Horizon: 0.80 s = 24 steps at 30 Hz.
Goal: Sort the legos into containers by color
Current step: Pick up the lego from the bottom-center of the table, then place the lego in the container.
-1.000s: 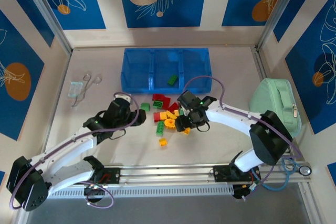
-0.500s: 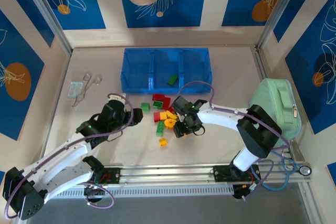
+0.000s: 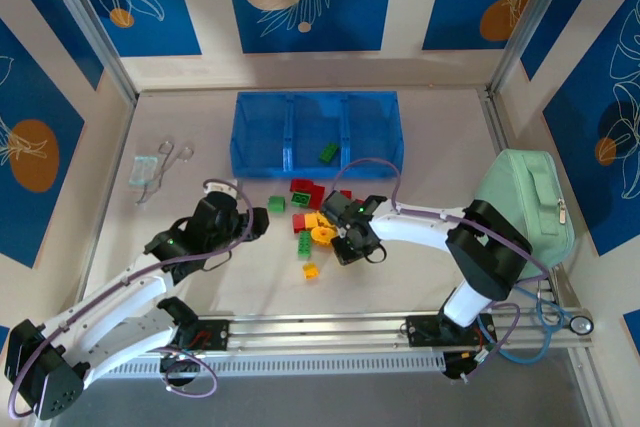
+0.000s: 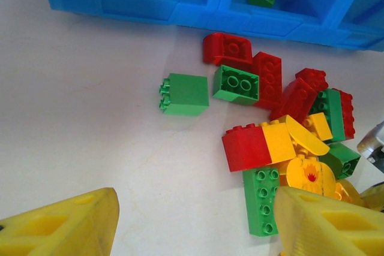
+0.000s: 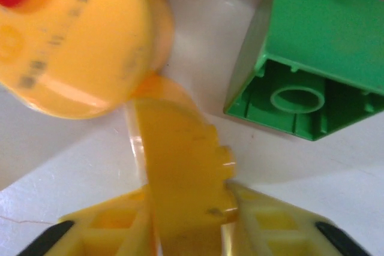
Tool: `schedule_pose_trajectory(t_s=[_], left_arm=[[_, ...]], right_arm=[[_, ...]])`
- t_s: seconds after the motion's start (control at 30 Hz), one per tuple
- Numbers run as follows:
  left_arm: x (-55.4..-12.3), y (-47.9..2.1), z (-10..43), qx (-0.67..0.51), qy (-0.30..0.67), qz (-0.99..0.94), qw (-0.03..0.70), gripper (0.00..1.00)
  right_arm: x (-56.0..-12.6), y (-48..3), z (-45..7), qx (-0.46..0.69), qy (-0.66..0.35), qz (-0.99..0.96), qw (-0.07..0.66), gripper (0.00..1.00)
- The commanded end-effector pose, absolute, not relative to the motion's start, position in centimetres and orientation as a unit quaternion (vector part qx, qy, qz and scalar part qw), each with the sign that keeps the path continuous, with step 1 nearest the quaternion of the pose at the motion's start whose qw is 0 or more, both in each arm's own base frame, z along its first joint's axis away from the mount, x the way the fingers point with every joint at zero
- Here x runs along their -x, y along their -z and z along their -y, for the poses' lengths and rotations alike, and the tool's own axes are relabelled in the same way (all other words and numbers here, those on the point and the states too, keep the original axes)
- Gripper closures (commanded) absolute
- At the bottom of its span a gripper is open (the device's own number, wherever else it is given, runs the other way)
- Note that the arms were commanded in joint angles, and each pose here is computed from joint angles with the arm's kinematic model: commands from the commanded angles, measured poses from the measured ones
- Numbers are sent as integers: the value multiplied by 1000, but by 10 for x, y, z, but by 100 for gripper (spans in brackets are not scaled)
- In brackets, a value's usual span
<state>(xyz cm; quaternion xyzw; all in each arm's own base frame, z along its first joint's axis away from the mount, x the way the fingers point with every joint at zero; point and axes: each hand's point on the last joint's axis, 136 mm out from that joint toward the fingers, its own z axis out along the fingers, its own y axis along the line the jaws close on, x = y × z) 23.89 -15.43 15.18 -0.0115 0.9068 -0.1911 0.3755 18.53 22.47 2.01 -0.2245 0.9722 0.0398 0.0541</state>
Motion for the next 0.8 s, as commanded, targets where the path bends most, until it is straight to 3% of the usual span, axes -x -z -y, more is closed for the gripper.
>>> schedule_pose_trajectory(t_s=[0.0,0.33,0.77], left_arm=[[-238,-155,148,9,178,-906,385,31],[-235,-164,142,12,174,-902,396,32],[-218,-165,122,27,153,-909,386,33]], right_arm=[[-182,-34,-226,229,-31,-971,60,73],[-200,-115,-251,238,-74,-958,143,77],[-324,-183,-324,236,-133,-936,226,78]])
